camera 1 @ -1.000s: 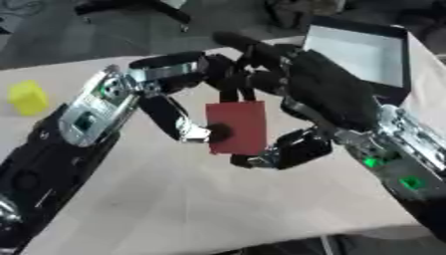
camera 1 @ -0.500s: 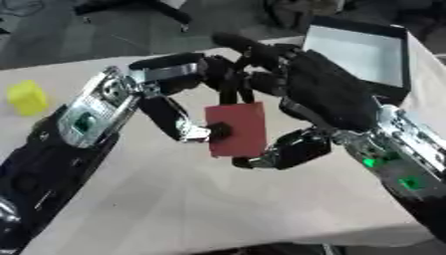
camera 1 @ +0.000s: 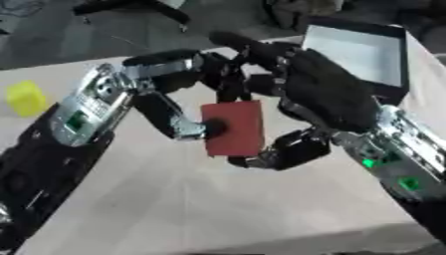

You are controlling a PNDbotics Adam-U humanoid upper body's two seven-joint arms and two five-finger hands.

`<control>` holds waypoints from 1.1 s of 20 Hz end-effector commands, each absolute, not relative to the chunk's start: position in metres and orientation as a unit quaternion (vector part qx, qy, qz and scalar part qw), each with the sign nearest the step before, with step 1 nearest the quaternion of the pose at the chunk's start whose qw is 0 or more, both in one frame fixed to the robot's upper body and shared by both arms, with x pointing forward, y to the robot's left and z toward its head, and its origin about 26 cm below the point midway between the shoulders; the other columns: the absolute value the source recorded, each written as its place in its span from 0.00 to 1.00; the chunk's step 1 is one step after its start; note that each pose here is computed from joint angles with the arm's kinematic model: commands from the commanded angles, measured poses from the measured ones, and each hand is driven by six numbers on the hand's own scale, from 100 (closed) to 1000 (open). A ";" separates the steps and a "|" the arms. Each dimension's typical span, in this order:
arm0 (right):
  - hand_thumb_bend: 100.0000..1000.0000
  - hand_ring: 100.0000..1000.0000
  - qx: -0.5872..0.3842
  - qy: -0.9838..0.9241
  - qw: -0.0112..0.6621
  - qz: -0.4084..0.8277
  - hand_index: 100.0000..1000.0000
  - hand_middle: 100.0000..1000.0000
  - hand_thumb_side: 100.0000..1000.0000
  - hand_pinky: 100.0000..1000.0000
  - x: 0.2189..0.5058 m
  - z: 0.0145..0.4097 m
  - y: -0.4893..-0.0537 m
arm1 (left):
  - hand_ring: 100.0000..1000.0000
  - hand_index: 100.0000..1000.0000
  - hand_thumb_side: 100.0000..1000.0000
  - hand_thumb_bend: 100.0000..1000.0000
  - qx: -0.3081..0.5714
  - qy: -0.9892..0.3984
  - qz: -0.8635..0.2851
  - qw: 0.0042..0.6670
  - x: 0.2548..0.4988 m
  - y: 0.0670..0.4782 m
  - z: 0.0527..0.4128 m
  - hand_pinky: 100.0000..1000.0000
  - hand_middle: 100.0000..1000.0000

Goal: Pick up the objects with one hand, pass them to the other hand, and then place them into the box on the other side of the table.

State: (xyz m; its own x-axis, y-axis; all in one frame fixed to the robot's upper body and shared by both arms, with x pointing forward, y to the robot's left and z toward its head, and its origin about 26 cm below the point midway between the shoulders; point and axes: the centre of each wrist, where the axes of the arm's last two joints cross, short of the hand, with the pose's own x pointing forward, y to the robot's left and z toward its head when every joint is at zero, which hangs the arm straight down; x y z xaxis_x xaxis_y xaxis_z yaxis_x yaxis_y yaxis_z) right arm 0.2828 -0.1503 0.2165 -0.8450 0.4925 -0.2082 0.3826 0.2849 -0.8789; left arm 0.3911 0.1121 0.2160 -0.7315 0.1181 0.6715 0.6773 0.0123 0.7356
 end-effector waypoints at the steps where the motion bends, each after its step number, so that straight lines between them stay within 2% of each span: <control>1: 0.26 0.71 -0.316 -0.793 0.059 0.517 0.38 1.00 0.38 0.62 0.292 0.221 -0.161 | 0.31 0.59 0.17 0.00 -0.312 -0.673 -0.655 0.144 0.375 0.102 0.238 0.46 0.32; 5: 0.24 0.72 -0.325 -0.803 0.058 0.496 0.25 1.00 0.44 0.61 0.292 0.220 -0.161 | 0.32 0.60 0.17 0.00 -0.315 -0.673 -0.653 0.147 0.374 0.103 0.239 0.46 0.33; 6: 0.24 0.72 -0.326 -0.805 0.056 0.493 0.25 1.00 0.44 0.61 0.292 0.220 -0.161 | 0.32 0.60 0.17 0.00 -0.316 -0.672 -0.653 0.148 0.374 0.103 0.239 0.47 0.34; 9: 0.21 0.73 -0.328 -0.808 0.051 0.486 0.24 1.00 0.43 0.61 0.292 0.220 -0.161 | 0.35 0.63 0.26 0.00 -0.327 -0.670 -0.649 0.149 0.372 0.103 0.237 0.49 0.36; 15: 0.18 0.74 -0.332 -0.810 0.040 0.482 0.24 1.00 0.44 0.62 0.292 0.220 -0.161 | 0.39 0.67 0.65 0.00 -0.351 -0.670 -0.636 0.154 0.371 0.103 0.238 0.52 0.41; 19: 0.18 0.75 -0.335 -0.808 0.036 0.484 0.24 1.00 0.44 0.63 0.291 0.219 -0.161 | 0.40 0.68 0.84 0.00 -0.360 -0.669 -0.630 0.159 0.371 0.103 0.238 0.52 0.42; 22: 0.17 0.75 -0.336 -0.806 0.035 0.485 0.25 1.00 0.44 0.63 0.291 0.219 -0.161 | 0.40 0.68 0.92 0.00 -0.364 -0.669 -0.628 0.163 0.371 0.104 0.237 0.52 0.42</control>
State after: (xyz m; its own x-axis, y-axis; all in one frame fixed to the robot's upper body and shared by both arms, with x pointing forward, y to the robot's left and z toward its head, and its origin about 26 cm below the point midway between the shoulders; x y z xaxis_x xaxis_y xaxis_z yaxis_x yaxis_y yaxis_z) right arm 0.2786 -0.1455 0.2137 -0.8314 0.5047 -0.2324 0.4503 0.3668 -0.8141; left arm 0.3851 0.1128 0.2222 -0.6714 0.2005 0.7134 0.7275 -0.0050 0.6861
